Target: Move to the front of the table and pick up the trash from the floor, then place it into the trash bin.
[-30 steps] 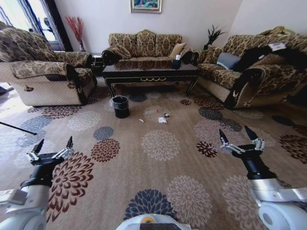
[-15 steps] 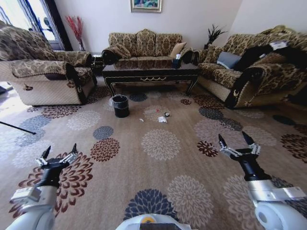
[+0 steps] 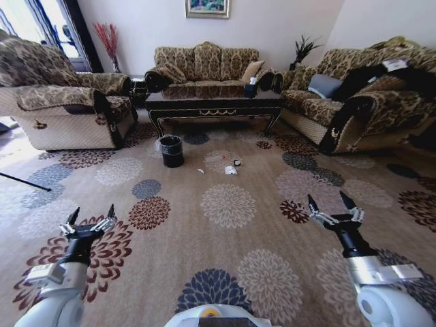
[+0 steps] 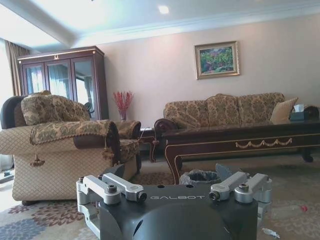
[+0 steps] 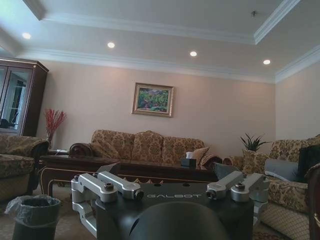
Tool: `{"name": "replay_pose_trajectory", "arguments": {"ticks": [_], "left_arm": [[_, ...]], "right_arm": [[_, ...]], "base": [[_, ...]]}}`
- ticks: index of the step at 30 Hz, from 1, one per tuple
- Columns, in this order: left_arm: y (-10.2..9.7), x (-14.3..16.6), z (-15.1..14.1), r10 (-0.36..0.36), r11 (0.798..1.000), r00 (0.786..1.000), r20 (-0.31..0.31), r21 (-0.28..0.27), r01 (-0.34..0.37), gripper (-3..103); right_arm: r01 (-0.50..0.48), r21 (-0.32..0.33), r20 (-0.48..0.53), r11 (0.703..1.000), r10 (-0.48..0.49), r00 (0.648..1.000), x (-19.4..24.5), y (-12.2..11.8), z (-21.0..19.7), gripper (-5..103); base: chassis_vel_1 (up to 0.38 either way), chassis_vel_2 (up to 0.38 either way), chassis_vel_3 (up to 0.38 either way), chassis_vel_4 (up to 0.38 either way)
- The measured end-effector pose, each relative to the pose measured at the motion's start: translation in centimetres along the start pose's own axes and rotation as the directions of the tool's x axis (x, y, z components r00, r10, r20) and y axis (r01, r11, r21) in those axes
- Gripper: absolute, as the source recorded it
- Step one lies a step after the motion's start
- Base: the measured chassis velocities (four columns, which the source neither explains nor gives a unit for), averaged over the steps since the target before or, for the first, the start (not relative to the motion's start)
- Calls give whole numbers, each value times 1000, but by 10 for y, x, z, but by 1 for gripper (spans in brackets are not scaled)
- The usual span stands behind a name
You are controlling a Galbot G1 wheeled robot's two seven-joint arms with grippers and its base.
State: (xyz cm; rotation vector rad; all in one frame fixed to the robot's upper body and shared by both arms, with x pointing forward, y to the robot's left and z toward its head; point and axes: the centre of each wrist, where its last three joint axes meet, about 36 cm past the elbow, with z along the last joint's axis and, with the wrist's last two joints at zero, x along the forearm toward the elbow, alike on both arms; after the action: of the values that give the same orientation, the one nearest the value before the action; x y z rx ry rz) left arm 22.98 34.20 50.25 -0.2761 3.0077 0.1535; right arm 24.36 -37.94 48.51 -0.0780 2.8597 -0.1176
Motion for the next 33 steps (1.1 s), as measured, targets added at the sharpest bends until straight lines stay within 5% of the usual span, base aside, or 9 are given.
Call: {"name": "replay_pose_trajectory", "arguments": {"ticks": [13,16,21,26,33], "left_arm": [[3,2,-4,-7,1000,1000,29,-15,7,100],[4,2,-13,-10,1000,998,65,-11,11,100],[5,-1,-57,-15,999,978,209,52,4,100],[13,-3,-66,-25,996,976,217,88,6,100],[11,0,-62,-21,997,981,195,73,7,100]], "right_arm": [[1,3,3,1000,-1,1000,1,1,-1,100],[0,8,24,1000,0,1000,0,0,-7,100],[18,33,144,999,-23,989,-15,-3,-48,100],[62,39,245,997,-70,967,-24,2,-86,100],[71,42,238,997,-79,968,-21,5,-85,100]], "base": [[0,0,0,0],[0,0,0,0],[0,0,0,0],[0,0,0,0],[0,0,0,0]]}}
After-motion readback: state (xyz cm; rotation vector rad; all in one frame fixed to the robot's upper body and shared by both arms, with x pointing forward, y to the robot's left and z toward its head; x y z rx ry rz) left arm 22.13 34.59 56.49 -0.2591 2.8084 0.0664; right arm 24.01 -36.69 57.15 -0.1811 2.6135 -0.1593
